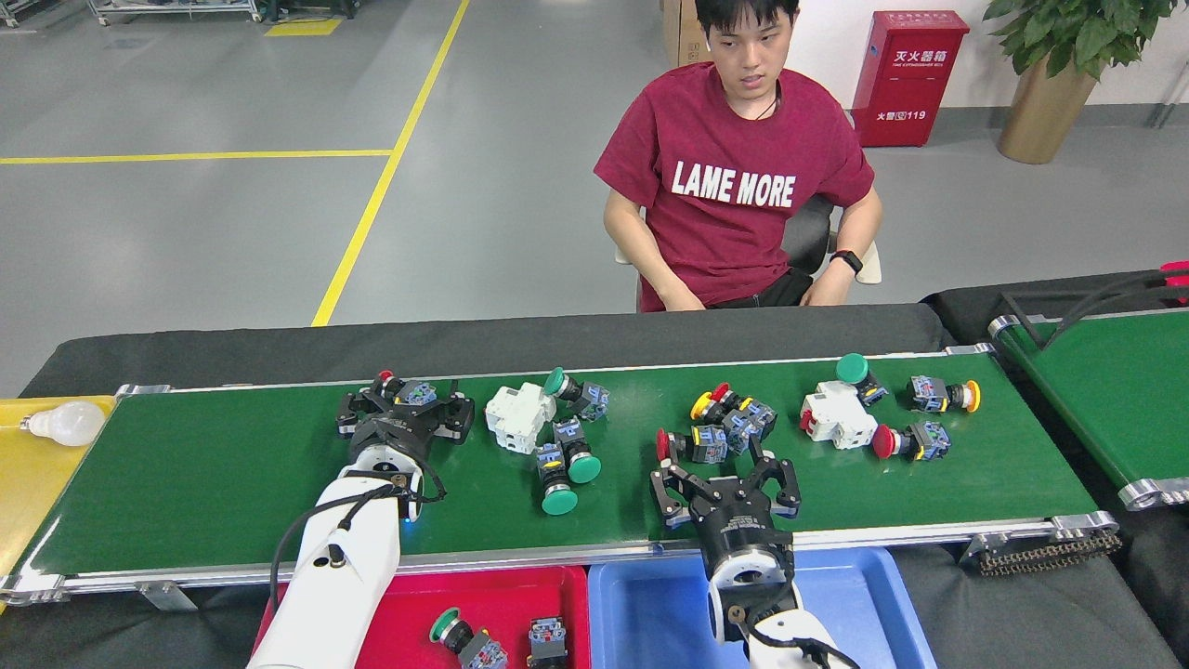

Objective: Pick switch part from conveyor to tray
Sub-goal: 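Reach both grippers to switch parts on the belt and grasp them, then lower both held parts into the red tray and open both grippers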

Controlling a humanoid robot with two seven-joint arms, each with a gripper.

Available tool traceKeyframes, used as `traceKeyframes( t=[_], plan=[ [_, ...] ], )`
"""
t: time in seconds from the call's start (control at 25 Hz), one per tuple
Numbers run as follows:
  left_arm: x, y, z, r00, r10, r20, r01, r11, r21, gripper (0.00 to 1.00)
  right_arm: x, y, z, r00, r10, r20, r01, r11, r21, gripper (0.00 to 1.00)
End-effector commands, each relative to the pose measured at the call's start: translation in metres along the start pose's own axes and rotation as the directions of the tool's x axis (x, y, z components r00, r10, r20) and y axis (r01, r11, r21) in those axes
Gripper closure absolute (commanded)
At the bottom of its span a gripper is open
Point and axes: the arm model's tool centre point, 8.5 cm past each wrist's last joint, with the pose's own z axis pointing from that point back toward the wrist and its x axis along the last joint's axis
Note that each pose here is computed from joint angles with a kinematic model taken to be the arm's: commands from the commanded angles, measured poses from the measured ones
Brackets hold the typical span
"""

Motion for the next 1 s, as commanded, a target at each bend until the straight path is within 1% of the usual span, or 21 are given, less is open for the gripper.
traceKeyframes(
  t=[0.0,0.08,0.16,0.2,0.24,0.28,0.32,0.36,0.44,0.52,0.56,0.6,0.64,0.72,0.76,0.84,0.88,0.96],
  plan=[
    [-0.004,0.014,-0.004,1.0,-0.003,-0.009,0.003,0.999,0.045,0.14,0.009,-0.007,-0.009,1.0,0.005,0.016,-0.005,1.0,-0.001,0.03],
    [-0.003,0.01,-0.003,1.0,-0.007,-0.006,0.007,0.999,0.051,0.32,0.013,-0.008,-0.016,1.0,0.004,0.029,-0.005,1.0,0.019,0.03],
    [-0.003,0.005,-0.003,1.0,-0.009,-0.005,0.009,0.998,0.054,0.42,0.016,-0.007,-0.02,0.999,0.002,0.037,-0.003,1.0,0.03,0.04],
    [-0.003,0.005,-0.003,1.0,-0.007,-0.004,0.007,0.998,0.056,0.56,0.015,-0.01,-0.022,0.999,0.0,0.036,-0.001,1.0,0.027,0.06],
    [-0.003,0.004,-0.002,1.0,-0.005,-0.006,0.005,0.999,0.053,0.65,0.015,-0.014,-0.025,0.999,-0.006,0.039,0.005,1.0,0.024,0.14],
    [-0.004,0.003,-0.002,1.0,-0.003,-0.009,0.003,0.999,0.049,0.66,0.017,-0.016,-0.027,0.999,-0.008,0.05,0.006,1.0,0.026,0.21],
    [-0.005,0.002,-0.002,1.0,-0.003,-0.01,0.004,0.999,0.049,0.66,0.019,-0.017,-0.028,0.998,-0.008,0.059,0.007,1.0,0.026,0.25],
    [-0.006,0.001,-0.002,1.0,-0.004,-0.011,0.005,0.999,0.046,0.66,0.022,-0.016,-0.028,0.997,-0.001,0.08,-0.001,1.0,0.029,0.35],
    [-0.006,-0.001,-0.002,1.0,-0.005,-0.014,0.005,0.999,0.044,0.69,0.029,-0.013,-0.026,0.99,0.016,0.143,-0.021,0.999,0.032,0.61],
    [-0.006,-0.003,-0.001,1.0,-0.005,-0.018,0.006,0.999,0.043,0.75,0.033,-0.013,-0.025,0.982,0.019,0.186,-0.025,0.999,0.03,0.91],
    [-0.006,-0.003,-0.001,1.0,0.0,-0.017,0.001,0.999,0.045,0.81,0.034,-0.012,-0.025,0.98,0.018,0.197,-0.025,0.999,0.031,0.97],
    [-0.005,-0.005,0.0,1.0,0.002,-0.016,-0.001,0.999,0.044,0.86,0.035,-0.013,-0.025,0.98,0.019,0.2,-0.025,0.999,0.028,0.97],
    [-0.005,-0.007,0.001,1.0,0.004,-0.013,-0.003,0.999,0.05,0.89,0.034,-0.013,-0.025,0.98,0.018,0.201,-0.025,0.999,0.029,0.98],
    [-0.004,-0.012,0.004,1.0,0.002,-0.006,-0.001,0.997,0.076,0.93,0.036,-0.017,-0.024,0.976,0.016,0.219,-0.021,1.0,0.018,0.98],
    [-0.003,-0.013,0.006,1.0,-0.003,-0.001,0.003,0.995,0.096,0.94,0.038,-0.023,-0.023,0.973,0.012,0.231,-0.012,1.0,0.001,0.98],
    [-0.021,-0.012,0.011,1.0,-0.018,-0.001,0.018,0.99,0.137,0.94,0.042,-0.047,-0.017,0.966,-0.003,0.26,0.021,0.998,-0.066,0.97],
    [-0.029,-0.011,0.014,1.0,-0.028,0.014,0.026,0.987,0.159,0.94,0.038,-0.052,-0.013,0.963,-0.003,0.27,0.027,0.996,-0.086,0.97],
    [-0.045,-0.002,0.027,0.996,-0.066,0.057,0.05,0.97,0.237,0.94,0.024,-0.063,0.003,0.953,0.015,0.302,0.019,0.994,-0.108,0.96]
  ],
)
